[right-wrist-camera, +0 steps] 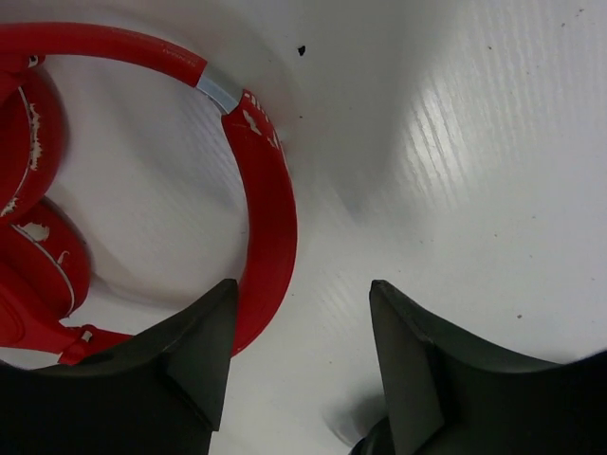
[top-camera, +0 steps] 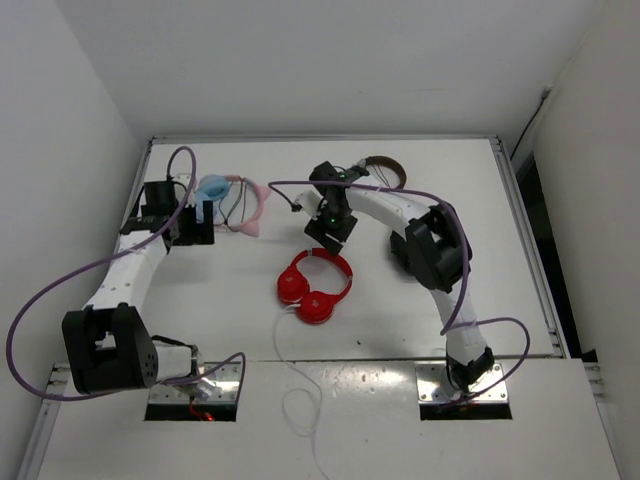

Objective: Wrap the headphones

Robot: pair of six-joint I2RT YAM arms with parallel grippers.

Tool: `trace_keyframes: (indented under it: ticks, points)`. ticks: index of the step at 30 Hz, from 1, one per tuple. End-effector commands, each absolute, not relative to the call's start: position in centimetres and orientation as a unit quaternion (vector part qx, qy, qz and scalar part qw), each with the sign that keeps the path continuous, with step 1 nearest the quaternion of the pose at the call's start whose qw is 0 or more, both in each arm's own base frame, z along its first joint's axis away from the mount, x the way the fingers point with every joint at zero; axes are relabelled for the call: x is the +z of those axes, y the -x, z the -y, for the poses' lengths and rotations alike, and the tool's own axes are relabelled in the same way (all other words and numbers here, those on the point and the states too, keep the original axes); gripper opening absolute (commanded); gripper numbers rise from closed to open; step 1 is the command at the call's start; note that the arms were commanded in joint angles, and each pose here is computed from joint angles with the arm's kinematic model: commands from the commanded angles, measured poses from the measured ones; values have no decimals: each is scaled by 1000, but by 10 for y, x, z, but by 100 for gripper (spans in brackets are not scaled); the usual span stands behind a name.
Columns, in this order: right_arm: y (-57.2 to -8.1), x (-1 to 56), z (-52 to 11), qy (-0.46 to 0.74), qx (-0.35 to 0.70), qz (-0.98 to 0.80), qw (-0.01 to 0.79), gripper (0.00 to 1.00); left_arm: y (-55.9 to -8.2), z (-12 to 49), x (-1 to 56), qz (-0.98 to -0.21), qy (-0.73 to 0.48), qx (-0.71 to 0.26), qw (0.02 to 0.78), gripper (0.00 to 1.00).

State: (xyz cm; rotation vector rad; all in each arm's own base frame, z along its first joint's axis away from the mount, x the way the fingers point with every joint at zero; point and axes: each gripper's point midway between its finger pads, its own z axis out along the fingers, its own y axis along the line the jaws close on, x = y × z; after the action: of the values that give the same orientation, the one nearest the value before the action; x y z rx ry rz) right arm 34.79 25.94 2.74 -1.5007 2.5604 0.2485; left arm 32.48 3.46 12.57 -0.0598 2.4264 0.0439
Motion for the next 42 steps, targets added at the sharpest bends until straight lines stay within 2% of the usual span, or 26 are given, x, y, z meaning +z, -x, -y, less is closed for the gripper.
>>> trace_keyframes:
  ticks: [1,17,22,27,30,31,34,37,42]
  points:
    - [-345,29,-267,501,99,-856,74,58,-327,-35,125,-930,30,4,366,100]
    - [-328,2,-276,480,89,-871,46,46,-324,-47,117,-931,29,24,362,100]
    - [-325,-10,-270,464,65,-883,40,37,-326,-48,116,-931,25,26,362,100]
    - [-325,-19,-265,455,51,-888,36,32,-326,-51,116,-932,24,36,361,100]
    - [-326,-25,-264,451,46,-891,37,23,-326,-52,113,-933,15,39,356,100]
    - [-327,-25,-262,450,40,-891,38,16,-326,-51,113,-933,8,36,357,100]
    - [-323,-27,-262,454,35,-889,35,0,-326,-51,113,-933,3,38,357,100]
    - [-323,-21,-265,444,42,-894,41,0,-326,-50,116,-932,-3,36,361,100]
    - [-346,23,-262,412,39,-905,100,0,-333,-42,131,-920,-30,14,390,98]
